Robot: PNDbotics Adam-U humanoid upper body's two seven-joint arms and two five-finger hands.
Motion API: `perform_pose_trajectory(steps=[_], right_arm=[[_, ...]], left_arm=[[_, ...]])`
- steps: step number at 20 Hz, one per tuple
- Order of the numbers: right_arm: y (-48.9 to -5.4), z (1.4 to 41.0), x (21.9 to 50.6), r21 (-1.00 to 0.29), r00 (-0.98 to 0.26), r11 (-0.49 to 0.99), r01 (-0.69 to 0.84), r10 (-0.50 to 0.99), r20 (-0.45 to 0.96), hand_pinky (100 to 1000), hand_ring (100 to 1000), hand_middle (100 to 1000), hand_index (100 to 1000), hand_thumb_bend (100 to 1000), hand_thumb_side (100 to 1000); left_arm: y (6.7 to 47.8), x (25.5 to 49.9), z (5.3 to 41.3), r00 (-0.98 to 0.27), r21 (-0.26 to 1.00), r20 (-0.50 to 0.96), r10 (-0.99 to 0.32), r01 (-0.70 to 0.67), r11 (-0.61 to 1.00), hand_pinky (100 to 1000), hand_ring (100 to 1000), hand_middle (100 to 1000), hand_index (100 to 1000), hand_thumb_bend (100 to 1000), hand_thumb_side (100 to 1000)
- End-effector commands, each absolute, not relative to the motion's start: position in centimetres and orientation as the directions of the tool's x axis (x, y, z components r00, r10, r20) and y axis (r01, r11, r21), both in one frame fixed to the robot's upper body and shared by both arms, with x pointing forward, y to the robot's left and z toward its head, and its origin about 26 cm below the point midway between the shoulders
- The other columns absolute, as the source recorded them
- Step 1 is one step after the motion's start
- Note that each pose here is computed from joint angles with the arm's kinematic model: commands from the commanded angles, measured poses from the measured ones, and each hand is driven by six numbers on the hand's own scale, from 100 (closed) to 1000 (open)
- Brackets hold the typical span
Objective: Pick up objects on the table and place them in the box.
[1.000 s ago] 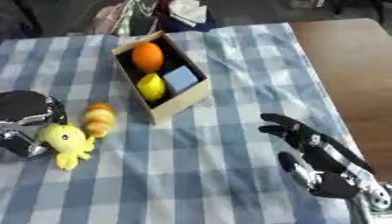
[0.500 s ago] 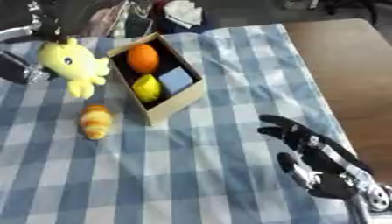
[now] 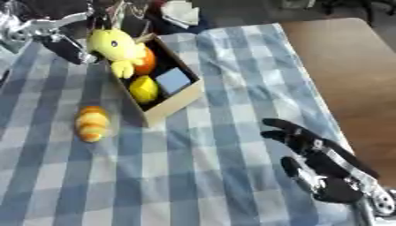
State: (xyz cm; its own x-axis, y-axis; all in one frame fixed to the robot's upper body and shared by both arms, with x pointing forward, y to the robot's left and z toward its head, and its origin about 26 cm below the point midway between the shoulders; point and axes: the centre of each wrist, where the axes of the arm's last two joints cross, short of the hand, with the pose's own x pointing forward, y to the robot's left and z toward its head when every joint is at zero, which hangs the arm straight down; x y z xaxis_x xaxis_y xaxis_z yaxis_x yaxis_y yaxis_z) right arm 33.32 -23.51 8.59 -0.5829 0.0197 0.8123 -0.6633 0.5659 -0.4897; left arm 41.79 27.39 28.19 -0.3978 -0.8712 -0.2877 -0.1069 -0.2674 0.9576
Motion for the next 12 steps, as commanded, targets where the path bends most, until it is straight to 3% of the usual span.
perform_pose_trajectory(steps=[1,8,12], right_arm=[[-23.3,9.3,33.5,-0.503,-0.601,0.555,-0.662,0.009,0.799,1000,926,977,1000,100,496],[-22.9,9.4,33.6,-0.504,-0.601,0.542,-0.672,-0.004,0.799,1000,926,977,1000,100,497],[-22.8,9.5,33.6,-0.504,-0.604,0.541,-0.673,-0.008,0.797,1000,926,977,1000,100,496]], left_arm=[[26.9,43.0,28.2,-0.367,0.954,-0.301,-0.88,-0.131,-0.271,647,549,521,680,380,166],[25.8,44.8,26.6,-0.293,0.959,-0.269,-0.917,-0.167,-0.228,642,552,545,743,411,283],[25.4,45.1,25.5,-0.275,0.96,-0.266,-0.924,-0.163,-0.228,651,571,572,770,471,397]])
